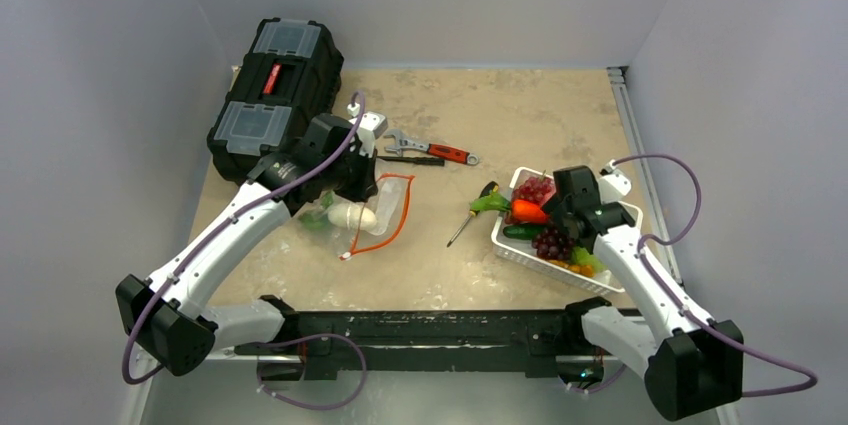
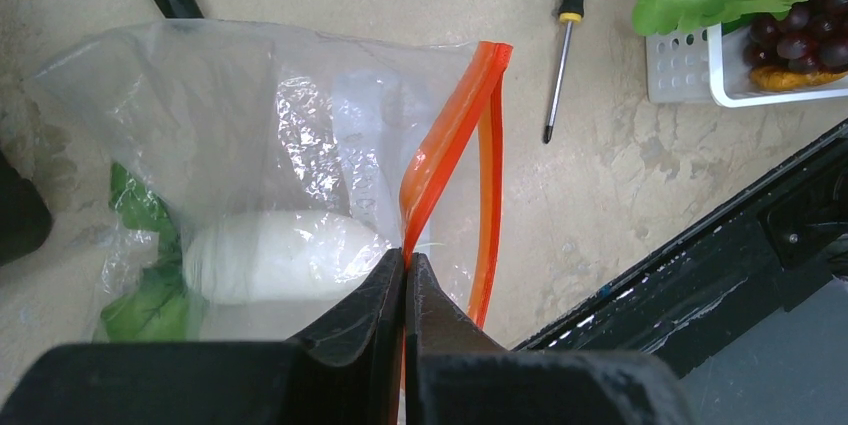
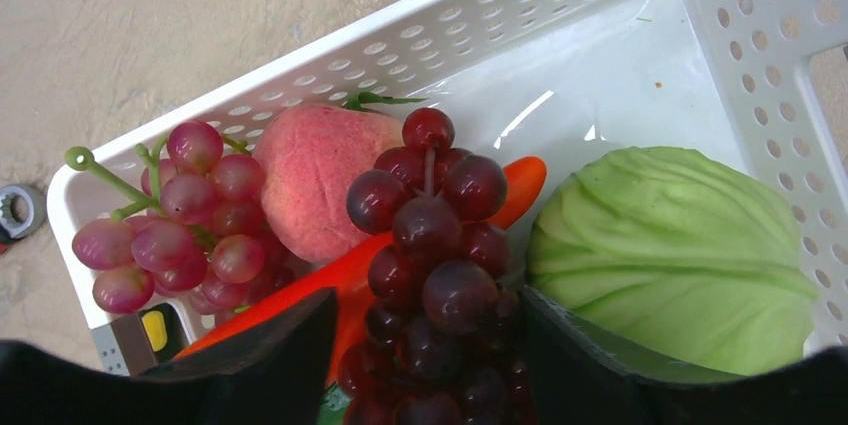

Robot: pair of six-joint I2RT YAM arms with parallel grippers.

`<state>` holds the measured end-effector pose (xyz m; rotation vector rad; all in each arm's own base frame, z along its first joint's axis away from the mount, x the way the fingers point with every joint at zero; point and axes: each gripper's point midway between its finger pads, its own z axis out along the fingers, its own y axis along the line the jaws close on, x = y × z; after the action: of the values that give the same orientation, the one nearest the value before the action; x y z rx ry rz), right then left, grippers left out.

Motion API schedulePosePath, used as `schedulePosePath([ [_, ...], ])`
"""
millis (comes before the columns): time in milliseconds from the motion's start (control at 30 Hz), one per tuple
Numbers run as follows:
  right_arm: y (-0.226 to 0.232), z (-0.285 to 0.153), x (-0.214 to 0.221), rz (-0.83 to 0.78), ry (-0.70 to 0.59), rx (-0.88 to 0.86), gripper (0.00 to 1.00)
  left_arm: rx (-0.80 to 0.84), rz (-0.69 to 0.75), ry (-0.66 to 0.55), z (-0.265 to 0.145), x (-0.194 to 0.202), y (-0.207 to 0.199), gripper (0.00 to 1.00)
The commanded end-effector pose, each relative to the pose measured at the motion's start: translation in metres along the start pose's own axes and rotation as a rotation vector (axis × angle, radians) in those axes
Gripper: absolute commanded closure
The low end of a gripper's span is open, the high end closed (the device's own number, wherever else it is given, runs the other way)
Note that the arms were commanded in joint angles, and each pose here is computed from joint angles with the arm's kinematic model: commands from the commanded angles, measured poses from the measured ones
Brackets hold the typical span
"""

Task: Place the food in the zip-top bag and seal the zipper
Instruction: Pick up the fake fruit from the bin.

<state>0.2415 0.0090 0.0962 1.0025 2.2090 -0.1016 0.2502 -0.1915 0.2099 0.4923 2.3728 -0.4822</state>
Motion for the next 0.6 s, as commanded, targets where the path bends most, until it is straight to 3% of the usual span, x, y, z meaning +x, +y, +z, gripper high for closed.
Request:
schedulePosePath([
  [0, 0.004, -0.003, -0.007, 0.031, -0.035, -0.036, 0.41, 0.020, 0.014, -0.047, -0.006, -0.018, -0.006, 1.00],
  [367, 0.015, -0.036, -0.055, 0.029, -0.186, -0.110, 0.91, 0.026, 0.016, -0.046, -0.007, -0.018, -0.008, 1.00],
  [467, 0.017, -0.040, -0.059, 0.028, -0.191, -0.123, 1.00, 0.025, 0.018, -0.045, -0.007, -0.018, -0.008, 1.00],
  [567, 0.019, -0.045, -0.060, 0.030, -0.192, -0.150, 1.00, 0.020, 0.018, -0.045, -0.007, -0.018, -0.007, 1.00],
])
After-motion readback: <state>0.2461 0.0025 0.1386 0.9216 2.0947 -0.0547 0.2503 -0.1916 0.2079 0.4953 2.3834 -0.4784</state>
